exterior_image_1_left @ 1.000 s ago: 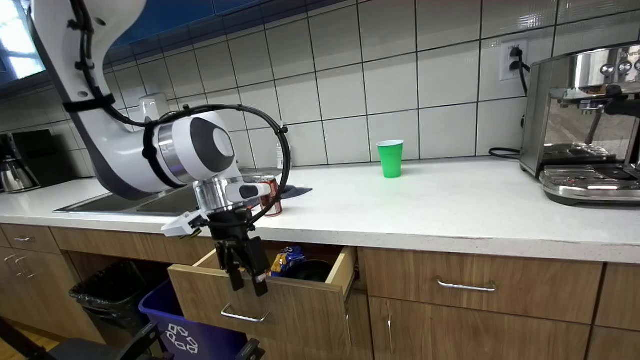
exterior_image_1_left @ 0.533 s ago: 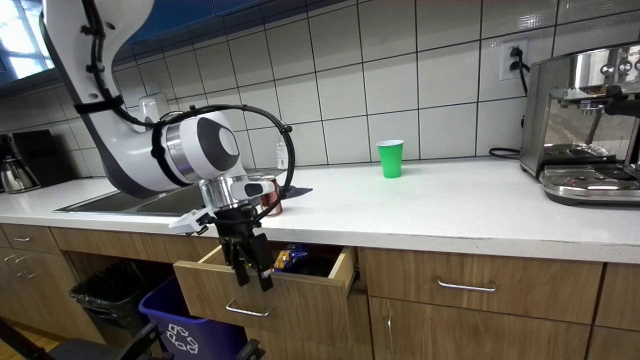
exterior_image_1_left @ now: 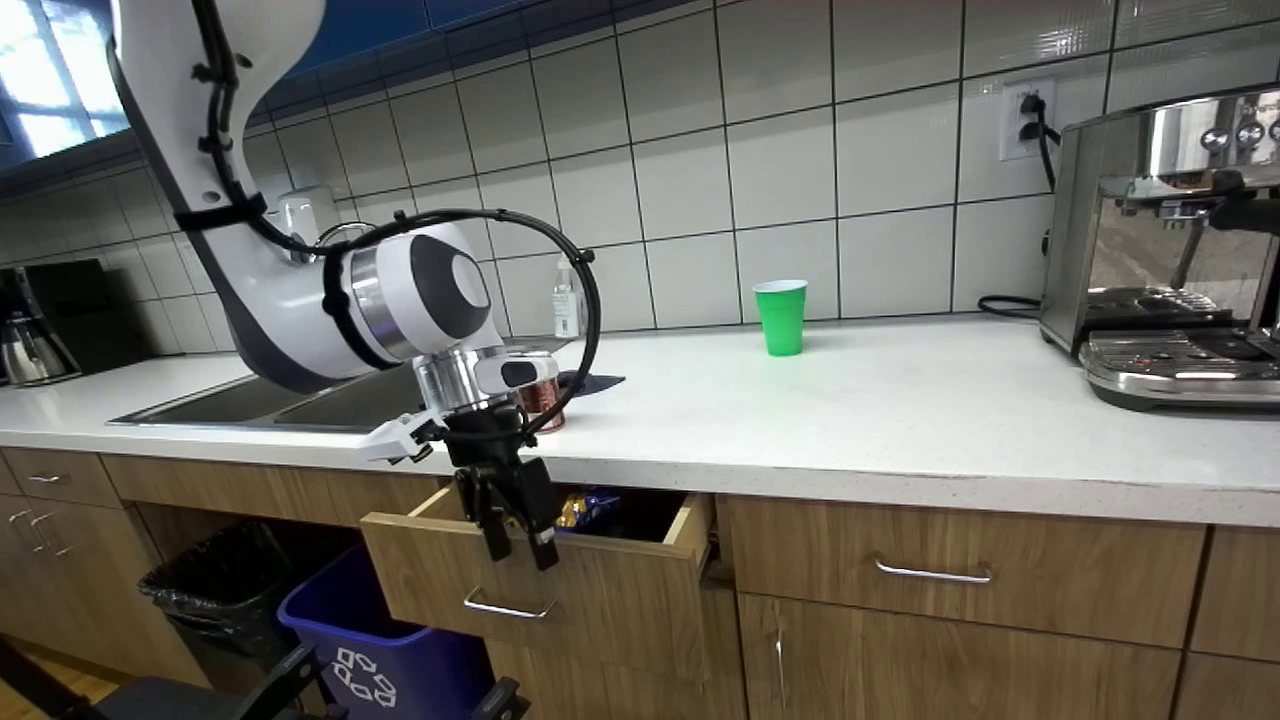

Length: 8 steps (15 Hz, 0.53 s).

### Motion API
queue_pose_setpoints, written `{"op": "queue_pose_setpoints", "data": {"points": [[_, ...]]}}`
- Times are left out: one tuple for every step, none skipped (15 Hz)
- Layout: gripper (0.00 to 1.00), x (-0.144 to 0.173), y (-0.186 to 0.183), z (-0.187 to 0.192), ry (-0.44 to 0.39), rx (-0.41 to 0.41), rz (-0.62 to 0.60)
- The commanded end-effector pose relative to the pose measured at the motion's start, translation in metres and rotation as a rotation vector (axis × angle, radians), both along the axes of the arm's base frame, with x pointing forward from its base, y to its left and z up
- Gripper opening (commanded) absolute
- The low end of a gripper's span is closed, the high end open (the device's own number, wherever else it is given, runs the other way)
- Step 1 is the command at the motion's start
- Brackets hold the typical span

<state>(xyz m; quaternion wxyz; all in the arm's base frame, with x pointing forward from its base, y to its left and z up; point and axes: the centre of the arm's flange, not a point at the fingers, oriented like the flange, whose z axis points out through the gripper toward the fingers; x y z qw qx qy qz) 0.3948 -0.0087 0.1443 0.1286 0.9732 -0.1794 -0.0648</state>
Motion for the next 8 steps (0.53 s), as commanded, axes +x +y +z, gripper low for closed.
{"op": "queue_pose_setpoints", "data": {"points": [[1.0,0.025,-0.008,-0.003,-0.025,-0.016,-0.034],[1.0,0.027,-0.009,-0.003,-0.027,-0.017,-0.035],[1.0,0.03,-0.009,-0.003,-0.028,-0.018,-0.036],[1.0,0.032,-0.01,-0.003,-0.031,-0.018,-0.038],[1.0,0.034,-0.01,-0.003,-0.032,-0.019,-0.039],[1.0,0.035,-0.011,-0.003,-0.034,-0.02,-0.04],[1.0,0.037,-0.012,-0.004,-0.035,-0.021,-0.043],[1.0,0.038,-0.012,-0.004,-0.036,-0.021,-0.044]]}}
